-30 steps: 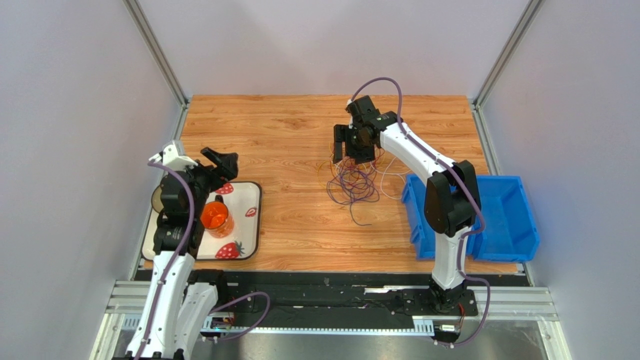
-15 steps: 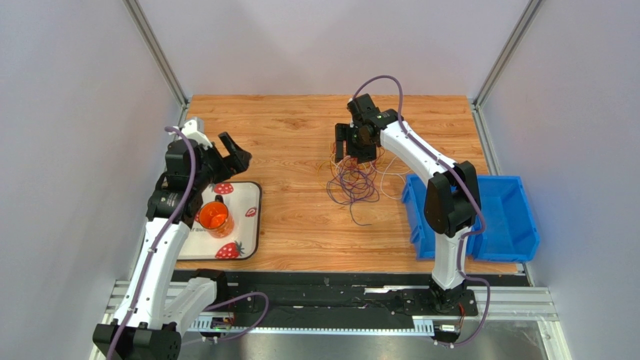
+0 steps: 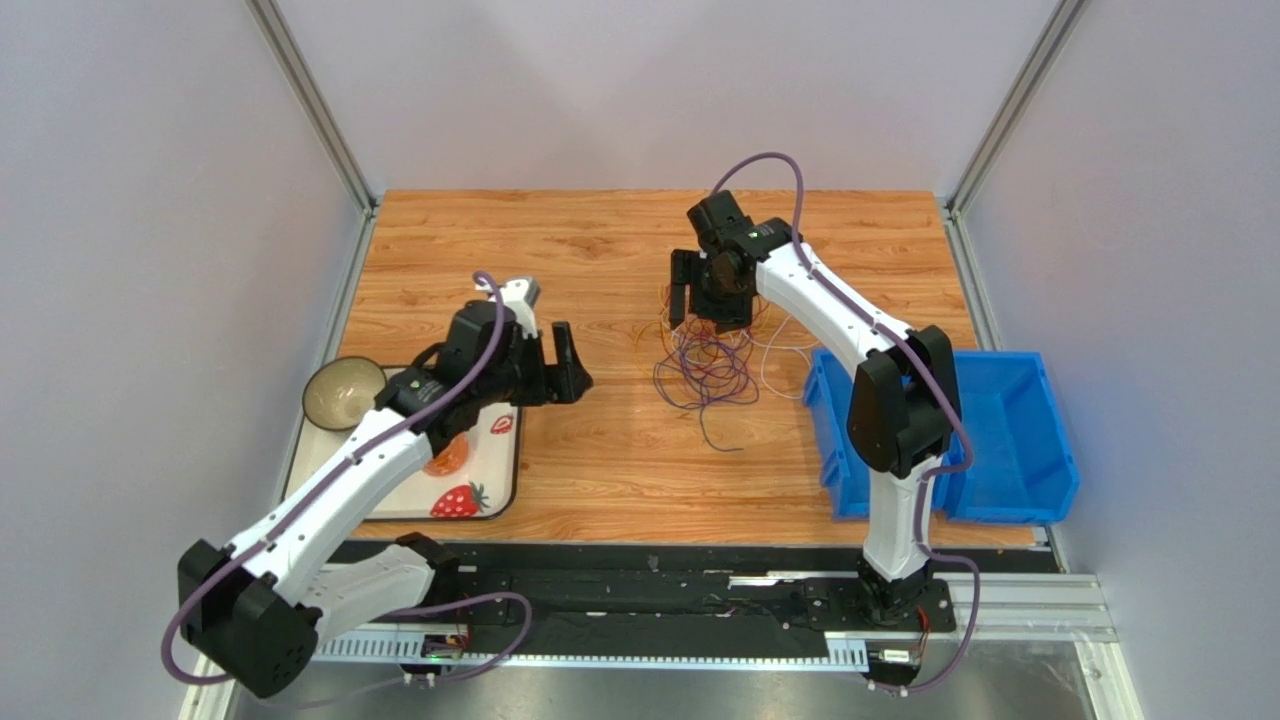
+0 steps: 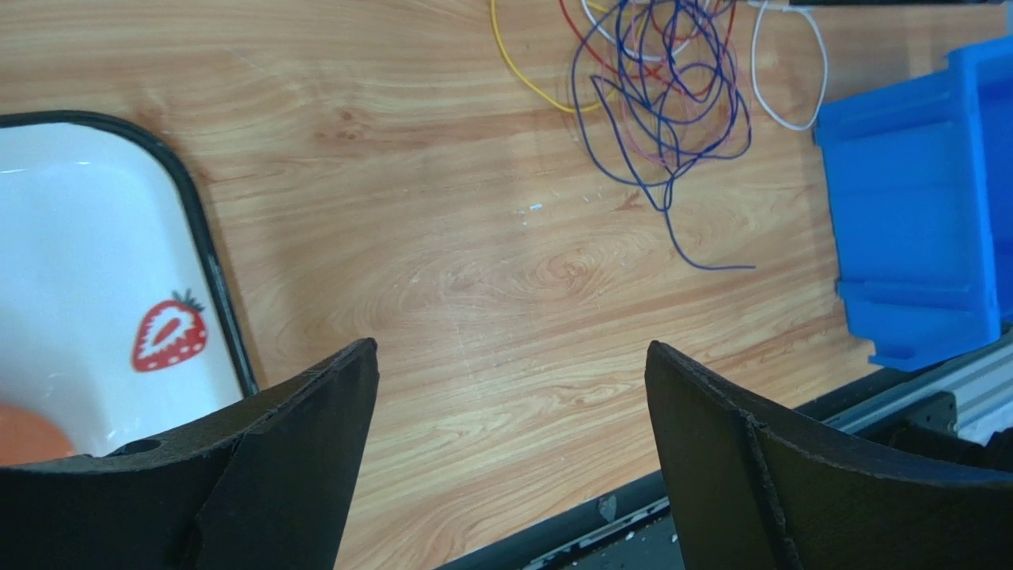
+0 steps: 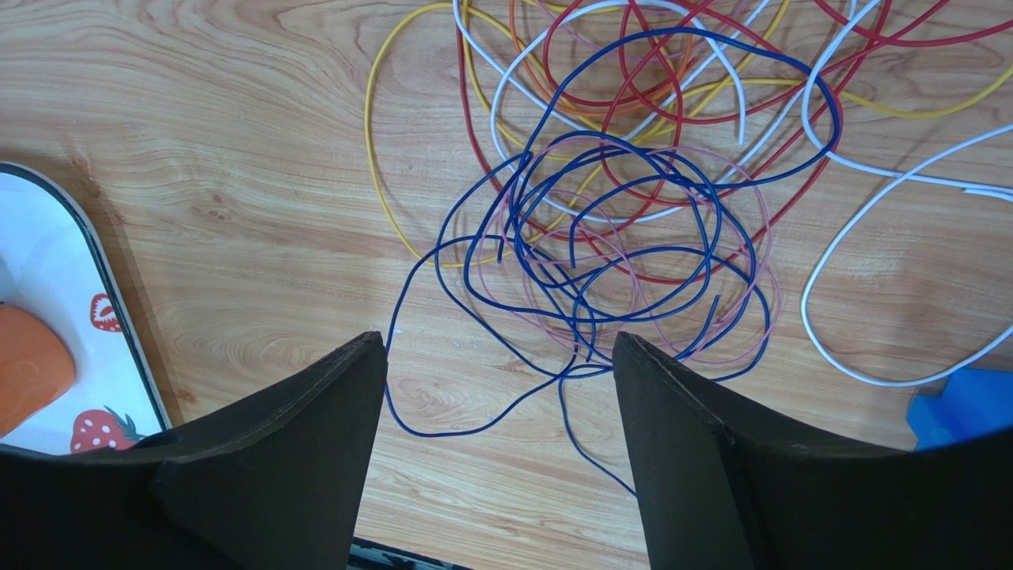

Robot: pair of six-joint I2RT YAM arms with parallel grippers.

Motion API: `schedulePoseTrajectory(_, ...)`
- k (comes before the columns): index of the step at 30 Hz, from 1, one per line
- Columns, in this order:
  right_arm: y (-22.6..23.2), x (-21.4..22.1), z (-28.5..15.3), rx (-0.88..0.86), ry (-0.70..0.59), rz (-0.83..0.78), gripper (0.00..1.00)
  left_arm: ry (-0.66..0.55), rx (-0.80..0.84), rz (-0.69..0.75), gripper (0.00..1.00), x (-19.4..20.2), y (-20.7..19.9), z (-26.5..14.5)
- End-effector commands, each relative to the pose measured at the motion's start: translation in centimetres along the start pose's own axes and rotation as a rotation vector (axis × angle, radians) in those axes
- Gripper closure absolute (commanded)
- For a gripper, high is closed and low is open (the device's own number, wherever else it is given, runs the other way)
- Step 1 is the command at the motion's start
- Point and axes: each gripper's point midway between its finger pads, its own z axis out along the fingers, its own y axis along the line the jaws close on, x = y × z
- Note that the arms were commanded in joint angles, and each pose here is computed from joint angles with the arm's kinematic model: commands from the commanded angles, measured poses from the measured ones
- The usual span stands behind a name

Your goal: Untangle the cables

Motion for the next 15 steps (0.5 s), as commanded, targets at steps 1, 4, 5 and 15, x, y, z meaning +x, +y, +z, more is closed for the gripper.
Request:
schedulePoseTrajectory(1,1.5,-1.8,-0.8,-0.033,-0.052,0.028,0.27,-0.023,0.042,0.035,0.11,-0.8,-2.3,2.7)
schedulePoseTrajectory(4,2.2,-2.3,0.4,-0.046,-0.049,0.025,0.29,0.001,0.053,0.062,0.14,-0.6,-3.4,4.4)
schedulePoseTrajectory(5,2.3,-2.3,0.6,-0.045,-0.044,0.025,0.30,0.003,0.054,0.069,0.14,-0.5,-3.7,4.7)
schedulePoseTrajectory(15,2.1,-1.4,4.6,-0.011,0.034,0.040,0.48,-0.004,0.029,0.097,0.16,-0.9,-4.4,6.7)
